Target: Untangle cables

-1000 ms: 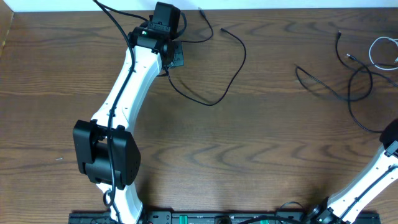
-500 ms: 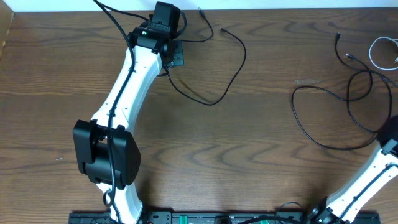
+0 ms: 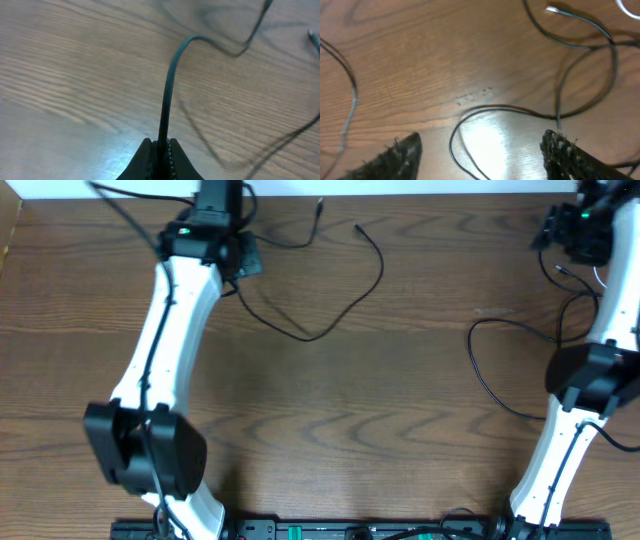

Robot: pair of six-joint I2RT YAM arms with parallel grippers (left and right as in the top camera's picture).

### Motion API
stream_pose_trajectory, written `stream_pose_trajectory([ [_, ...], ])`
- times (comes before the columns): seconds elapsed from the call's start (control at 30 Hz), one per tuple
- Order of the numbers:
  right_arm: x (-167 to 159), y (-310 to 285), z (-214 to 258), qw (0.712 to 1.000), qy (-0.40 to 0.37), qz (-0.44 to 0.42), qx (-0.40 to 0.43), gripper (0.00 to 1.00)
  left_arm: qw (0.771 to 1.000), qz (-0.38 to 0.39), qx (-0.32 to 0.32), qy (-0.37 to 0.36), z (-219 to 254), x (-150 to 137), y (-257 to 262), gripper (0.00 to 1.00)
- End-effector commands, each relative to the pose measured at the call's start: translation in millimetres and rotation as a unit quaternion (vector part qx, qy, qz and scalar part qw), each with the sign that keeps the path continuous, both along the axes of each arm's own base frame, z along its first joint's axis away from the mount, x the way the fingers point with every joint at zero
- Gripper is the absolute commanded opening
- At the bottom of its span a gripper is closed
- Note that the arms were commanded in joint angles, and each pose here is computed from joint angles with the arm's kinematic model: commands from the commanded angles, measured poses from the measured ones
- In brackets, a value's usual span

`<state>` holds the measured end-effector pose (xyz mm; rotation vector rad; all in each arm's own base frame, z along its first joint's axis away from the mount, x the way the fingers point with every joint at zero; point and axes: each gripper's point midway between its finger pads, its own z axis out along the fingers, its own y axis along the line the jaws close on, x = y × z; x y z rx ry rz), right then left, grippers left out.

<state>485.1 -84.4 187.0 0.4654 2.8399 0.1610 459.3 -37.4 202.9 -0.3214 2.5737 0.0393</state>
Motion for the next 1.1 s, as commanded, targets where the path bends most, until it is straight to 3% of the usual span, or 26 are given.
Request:
stream_pose_trajectory([
  [0.0, 0.3, 10.7, -17.0, 0.999, 0.027, 0.019, -0.02, 0.77, 1.0, -0.004, 0.005, -0.002, 10.1, -6.7, 3.8, 0.08],
  [0.07, -5.0, 28.1, -19.4, 0.998, 0.042, 0.035, -0.012, 0.8, 1.0, -0.002, 0.006, 0.006, 8.3, -9.8, 5.5, 0.08],
  [0.1, -7.1, 33.7, -20.2, 0.998, 0.048, 0.041, -0.012, 0.94, 1.0, -0.002, 0.006, 0.006, 8.2, -9.8, 5.5, 0.08],
  [0.13, -8.8, 40.2, -21.8, 0.997, 0.054, 0.047, -0.011, 0.99, 1.0, -0.002, 0.005, 0.005, 8.3, -9.7, 5.5, 0.07],
  [0.33, -13.0, 67.5, -47.0, 0.993, 0.091, 0.076, -0.023, 0.99, 0.999, -0.019, -0.03, 0.009, 6.9, -10.6, -8.0, 0.07],
  [0.63, -24.5, 96.0, -111.3, 0.983, 0.152, 0.102, -0.028, 0.73, 0.998, -0.032, -0.051, 0.013, 6.2, -11.7, -17.1, 0.08],
  [0.9, -48.0, 90.4, -139.1, 0.974, 0.209, 0.065, -0.061, 0.66, 0.998, -0.032, -0.051, 0.013, 6.2, -11.7, -17.1, 0.07],
  [1.07, -60.2, 94.7, -151.2, 0.969, 0.233, 0.046, -0.061, 0.52, 0.998, -0.032, -0.051, 0.012, 6.3, -11.6, -17.1, 0.08],
])
